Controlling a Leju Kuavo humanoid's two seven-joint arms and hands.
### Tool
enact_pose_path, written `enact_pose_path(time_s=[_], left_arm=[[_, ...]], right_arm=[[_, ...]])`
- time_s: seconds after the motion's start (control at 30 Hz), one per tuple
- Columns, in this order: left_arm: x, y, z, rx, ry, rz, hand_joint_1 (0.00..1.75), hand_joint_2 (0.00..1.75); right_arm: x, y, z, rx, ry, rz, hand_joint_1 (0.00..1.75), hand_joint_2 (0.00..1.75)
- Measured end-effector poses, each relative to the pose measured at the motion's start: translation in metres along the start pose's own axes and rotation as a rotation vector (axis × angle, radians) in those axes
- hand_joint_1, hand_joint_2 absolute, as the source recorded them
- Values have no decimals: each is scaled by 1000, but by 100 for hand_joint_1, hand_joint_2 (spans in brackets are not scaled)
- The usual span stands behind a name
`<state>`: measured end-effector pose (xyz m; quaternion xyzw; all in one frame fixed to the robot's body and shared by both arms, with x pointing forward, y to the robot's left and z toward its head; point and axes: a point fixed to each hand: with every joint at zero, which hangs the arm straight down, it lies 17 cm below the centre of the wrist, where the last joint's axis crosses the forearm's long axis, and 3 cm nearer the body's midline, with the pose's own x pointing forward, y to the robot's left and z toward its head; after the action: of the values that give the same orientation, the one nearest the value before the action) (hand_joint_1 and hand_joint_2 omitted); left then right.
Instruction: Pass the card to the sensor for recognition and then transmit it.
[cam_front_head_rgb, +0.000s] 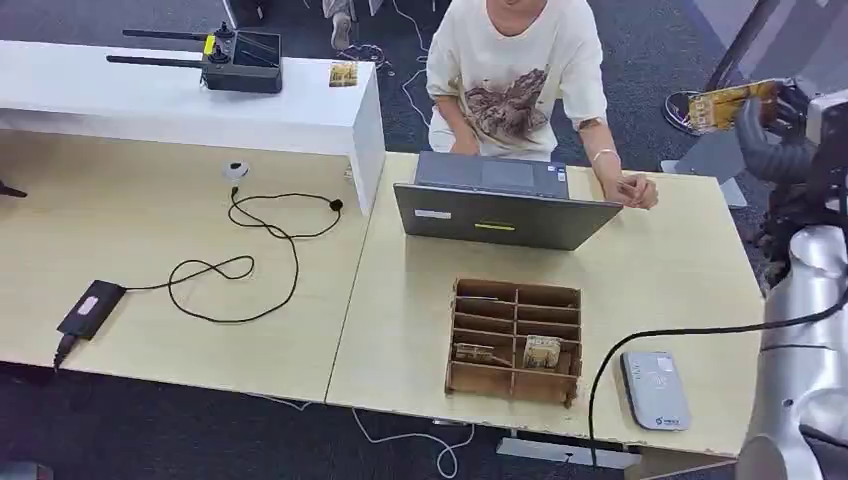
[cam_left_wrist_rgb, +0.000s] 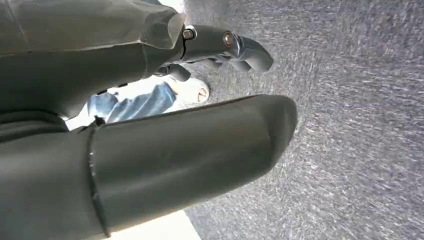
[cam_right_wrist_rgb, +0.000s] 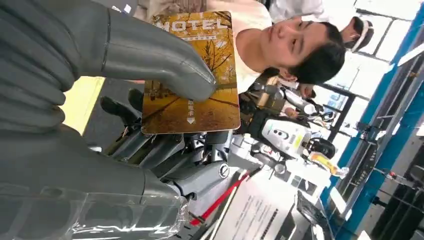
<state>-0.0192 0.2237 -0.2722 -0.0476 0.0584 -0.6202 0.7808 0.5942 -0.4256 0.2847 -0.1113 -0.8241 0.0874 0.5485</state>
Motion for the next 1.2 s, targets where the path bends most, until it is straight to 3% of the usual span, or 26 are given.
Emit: enact_pose_path(time_s=[0.27, 0.4, 0.7, 0.97, 1.2], left_arm=[[-5, 0, -1, 1, 7, 1, 0, 0], [-7, 1, -1, 3, 8, 1, 0, 0], [-12, 3, -1, 4, 8, 2, 0, 0], [-13, 4, -1, 7, 9, 1, 0, 0], [-16, 6, -2, 8, 6, 2, 0, 0]], right_arm=[[-27, -70, 69, -16, 31, -101, 175, 175], [-43, -81, 110, 16, 71, -115, 175, 175], [-73, -69, 182, 190, 206, -45, 175, 175], [-94, -60, 226, 264, 305, -7, 175, 175], [-112, -46, 245, 326, 385, 35, 175, 175]])
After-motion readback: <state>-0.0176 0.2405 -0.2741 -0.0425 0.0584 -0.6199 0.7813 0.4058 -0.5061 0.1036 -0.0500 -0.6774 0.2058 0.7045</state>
